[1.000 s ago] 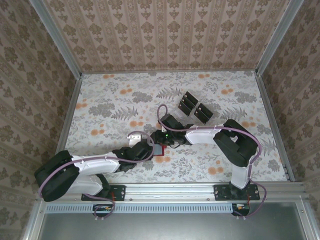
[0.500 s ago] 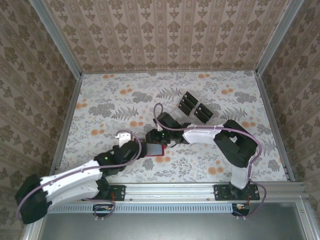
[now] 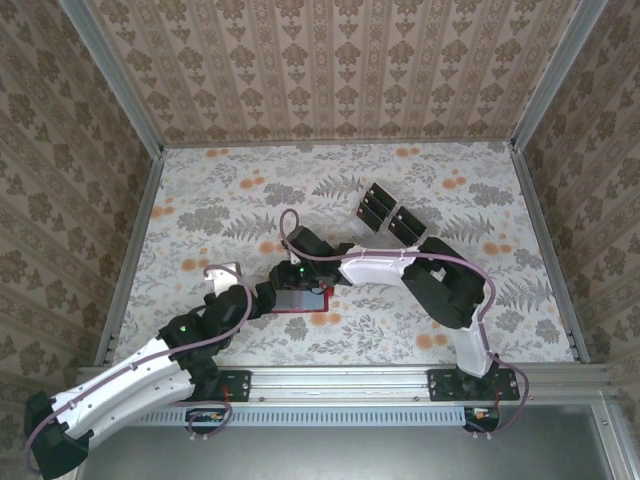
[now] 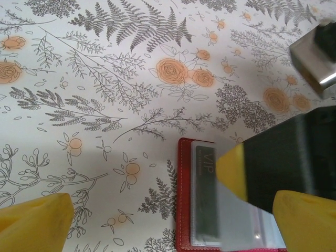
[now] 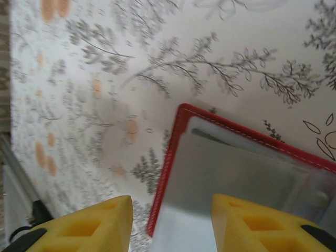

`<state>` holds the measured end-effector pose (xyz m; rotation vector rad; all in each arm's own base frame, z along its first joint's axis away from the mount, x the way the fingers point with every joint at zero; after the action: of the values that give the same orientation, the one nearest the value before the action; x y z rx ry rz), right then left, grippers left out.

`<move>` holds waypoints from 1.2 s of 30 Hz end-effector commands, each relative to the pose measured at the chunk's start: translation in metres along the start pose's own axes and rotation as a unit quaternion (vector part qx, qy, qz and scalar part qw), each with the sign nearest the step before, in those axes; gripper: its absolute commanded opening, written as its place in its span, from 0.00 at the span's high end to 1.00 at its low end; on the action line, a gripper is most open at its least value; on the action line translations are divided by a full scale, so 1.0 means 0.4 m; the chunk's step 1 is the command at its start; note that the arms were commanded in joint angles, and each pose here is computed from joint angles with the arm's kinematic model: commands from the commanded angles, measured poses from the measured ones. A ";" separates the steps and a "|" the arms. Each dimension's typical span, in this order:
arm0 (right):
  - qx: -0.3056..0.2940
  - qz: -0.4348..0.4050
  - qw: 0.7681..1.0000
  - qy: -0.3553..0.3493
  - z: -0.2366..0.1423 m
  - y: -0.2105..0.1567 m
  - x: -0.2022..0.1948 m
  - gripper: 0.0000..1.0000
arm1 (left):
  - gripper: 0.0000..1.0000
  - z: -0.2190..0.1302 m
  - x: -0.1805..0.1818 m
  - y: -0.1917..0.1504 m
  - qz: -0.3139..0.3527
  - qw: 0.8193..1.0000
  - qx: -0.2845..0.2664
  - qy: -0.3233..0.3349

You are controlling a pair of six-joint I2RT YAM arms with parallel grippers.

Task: Put the credit cards into the card holder
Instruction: Flip over the card slot in the card holder, then pick up the credit card from the storage box.

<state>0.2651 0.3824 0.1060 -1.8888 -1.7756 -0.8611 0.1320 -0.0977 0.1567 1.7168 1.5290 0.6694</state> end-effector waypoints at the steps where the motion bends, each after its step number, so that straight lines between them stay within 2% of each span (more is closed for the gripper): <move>1: 0.003 0.006 1.000 -0.023 0.028 -0.002 -0.012 0.56 | 0.00 0.006 0.016 -0.023 -0.003 1.000 0.010 0.012; 9: -0.006 -0.008 1.000 -0.007 -0.017 0.007 0.030 0.56 | 0.00 0.008 0.026 -0.041 -0.003 1.000 0.014 0.012; 14: -0.044 -0.030 0.998 0.032 -0.138 0.056 0.090 0.56 | 0.00 0.015 0.024 -0.045 -0.002 1.000 0.020 0.009; 17: -0.076 -0.044 0.996 0.018 -0.237 0.094 0.086 0.56 | 0.00 0.025 0.017 -0.039 0.002 1.000 0.026 0.002; 22: -0.135 -0.065 0.984 -0.092 -0.394 0.162 -0.010 0.56 | 0.00 0.050 0.008 -0.016 0.009 0.999 0.046 0.000; 27: -0.178 -0.083 0.954 -0.228 -0.494 0.239 -0.125 0.57 | 0.00 0.082 0.005 0.016 0.016 0.998 0.068 0.003; 31: -0.184 -0.109 0.927 -0.307 -0.511 0.297 -0.168 0.59 | 0.00 0.110 -0.004 0.038 0.024 0.996 0.085 -0.001; 36: -0.167 -0.135 0.906 -0.365 -0.470 0.353 -0.194 0.62 | 0.00 0.137 -0.013 0.055 0.032 0.994 0.105 0.000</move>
<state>0.3694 0.1920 0.2169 -2.4405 -2.3006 -0.8160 0.1784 -0.1053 0.1321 1.9137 1.6569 0.5798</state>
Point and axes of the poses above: each hand's point on the last joint's axis, 136 mm out from that joint toward the fingers, its own z axis out along the fingers, its own x axis along the line the jaws close on, y = z × x, the point moved 8 cm from there along -z, back along the fingers, and after that the axes turned 14 degrees about z, right-handed, at the moved point
